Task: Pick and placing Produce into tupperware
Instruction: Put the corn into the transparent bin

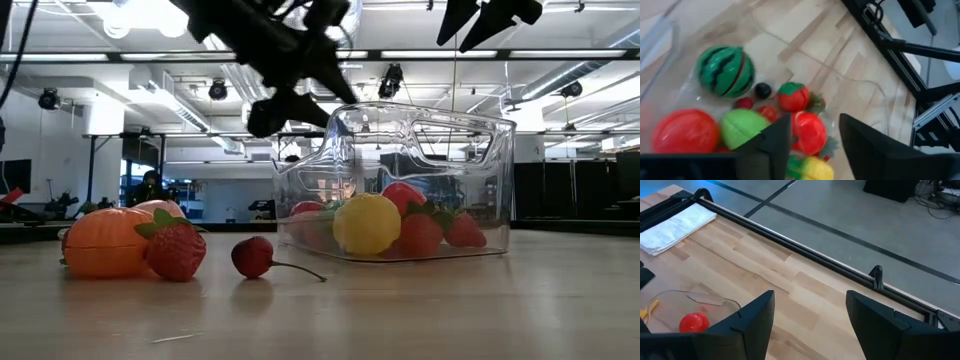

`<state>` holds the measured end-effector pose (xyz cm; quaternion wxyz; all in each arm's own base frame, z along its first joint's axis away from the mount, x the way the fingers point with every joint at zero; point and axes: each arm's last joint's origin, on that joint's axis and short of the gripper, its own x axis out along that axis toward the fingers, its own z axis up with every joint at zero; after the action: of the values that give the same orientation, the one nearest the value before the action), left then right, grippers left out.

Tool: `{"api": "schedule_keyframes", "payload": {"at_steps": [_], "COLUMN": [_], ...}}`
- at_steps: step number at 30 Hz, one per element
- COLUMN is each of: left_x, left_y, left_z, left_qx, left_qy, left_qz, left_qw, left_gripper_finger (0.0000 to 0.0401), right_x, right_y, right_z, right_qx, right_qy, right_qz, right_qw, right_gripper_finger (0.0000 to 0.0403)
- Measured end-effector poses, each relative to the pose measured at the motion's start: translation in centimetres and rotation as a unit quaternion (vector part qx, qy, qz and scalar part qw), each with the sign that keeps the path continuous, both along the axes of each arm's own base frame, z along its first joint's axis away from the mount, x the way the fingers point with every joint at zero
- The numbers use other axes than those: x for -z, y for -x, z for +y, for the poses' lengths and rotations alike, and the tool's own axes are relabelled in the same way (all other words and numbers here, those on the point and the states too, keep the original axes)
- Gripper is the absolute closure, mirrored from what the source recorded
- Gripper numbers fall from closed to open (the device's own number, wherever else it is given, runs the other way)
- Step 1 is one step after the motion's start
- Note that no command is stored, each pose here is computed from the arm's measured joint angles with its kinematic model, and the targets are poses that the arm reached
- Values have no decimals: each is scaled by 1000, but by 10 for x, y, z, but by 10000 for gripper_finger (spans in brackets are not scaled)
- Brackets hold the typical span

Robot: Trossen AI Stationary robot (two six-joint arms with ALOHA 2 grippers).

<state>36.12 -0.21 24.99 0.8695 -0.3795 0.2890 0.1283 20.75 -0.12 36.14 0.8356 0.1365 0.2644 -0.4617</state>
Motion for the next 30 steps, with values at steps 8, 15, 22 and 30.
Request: {"api": "schedule_keyframes", "payload": {"at_steps": [8,15,22,30], "left_x": [-18,-24,-6,45], "left_y": [13,76,98,89], "left_z": [3,6,-2,-12], "left_qx": [12,-137,-188,-211], "left_qy": [-44,-40,30,61], "left_qz": [21,208,264,300], "left_qw": [999,968,946,928], "left_gripper_finger": [168,192,240,267], "right_x": [1,4,8,14], "right_y": [0,1,1,1], "right_z": [0,-2,-10,-14], "right_qx": [0,5,26,34], "right_qy": [0,3,5,2], "right_qz": [4,13,19,30], "right_qw": [1000,1000,999,999], "right_gripper_finger": [165,165,165,165]}}
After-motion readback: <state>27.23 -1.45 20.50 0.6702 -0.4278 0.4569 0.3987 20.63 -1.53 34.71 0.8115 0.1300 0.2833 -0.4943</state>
